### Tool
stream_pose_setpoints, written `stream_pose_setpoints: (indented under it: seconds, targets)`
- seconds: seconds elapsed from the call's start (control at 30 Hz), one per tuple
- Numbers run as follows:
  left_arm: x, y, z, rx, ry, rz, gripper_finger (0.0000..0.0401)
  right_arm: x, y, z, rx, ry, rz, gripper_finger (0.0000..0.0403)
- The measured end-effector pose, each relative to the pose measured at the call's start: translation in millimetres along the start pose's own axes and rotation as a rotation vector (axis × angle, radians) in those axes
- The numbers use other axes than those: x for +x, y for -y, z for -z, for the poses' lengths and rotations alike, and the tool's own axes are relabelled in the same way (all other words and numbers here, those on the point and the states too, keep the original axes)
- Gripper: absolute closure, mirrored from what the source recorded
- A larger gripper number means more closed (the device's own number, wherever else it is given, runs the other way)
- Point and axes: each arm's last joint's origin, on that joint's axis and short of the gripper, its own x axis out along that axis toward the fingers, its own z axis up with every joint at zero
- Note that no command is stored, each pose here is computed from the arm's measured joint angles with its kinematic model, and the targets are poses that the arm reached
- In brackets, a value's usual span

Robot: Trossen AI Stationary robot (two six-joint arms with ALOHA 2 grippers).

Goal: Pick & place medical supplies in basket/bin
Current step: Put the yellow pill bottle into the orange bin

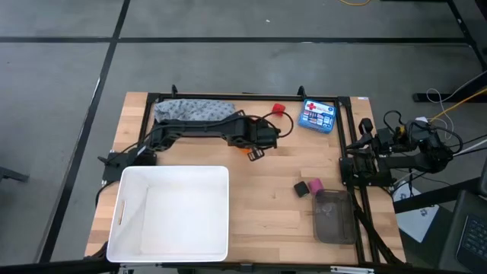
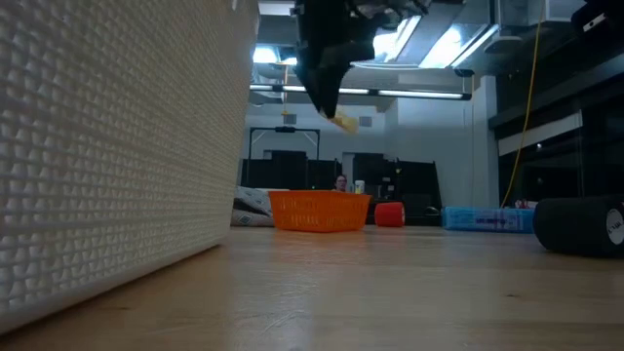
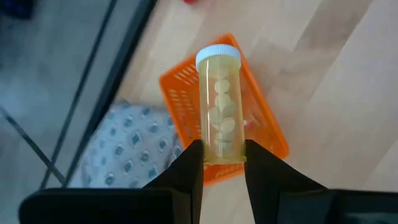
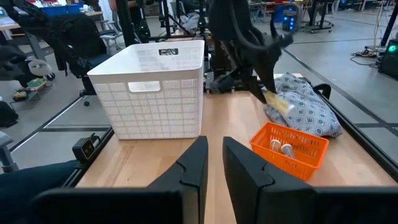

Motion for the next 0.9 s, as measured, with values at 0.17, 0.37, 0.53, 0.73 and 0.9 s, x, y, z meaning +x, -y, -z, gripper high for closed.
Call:
stream_pose_setpoints:
  seconds: [0.17, 0.37, 0.53, 0.73, 0.9]
  targets:
    - [28, 0, -2, 0.026, -0.080, -0.014, 0.0320, 0, 0, 0, 0.000, 0.000, 0.000, 0.0350]
    - [59, -6, -5, 0.035, -0.164, -0.009, 0.0319, 0, 0, 0, 0.000, 0.001, 0.000, 0.0350]
    - [80, -12, -4, 0.038, -0.244, -0.008, 0.0319, 0, 0, 0, 0.000, 0.000, 0.000, 0.0350]
    - [95, -15, -2, 0.019, -0.313, 0.033, 0.0314, 0, 0, 0, 0.000, 0.000, 0.000, 0.0350]
    - [95, -15, -2, 0.012, -0.307, 0.005, 0.0272, 0, 0, 0, 0.000, 0.000, 0.000, 0.0350]
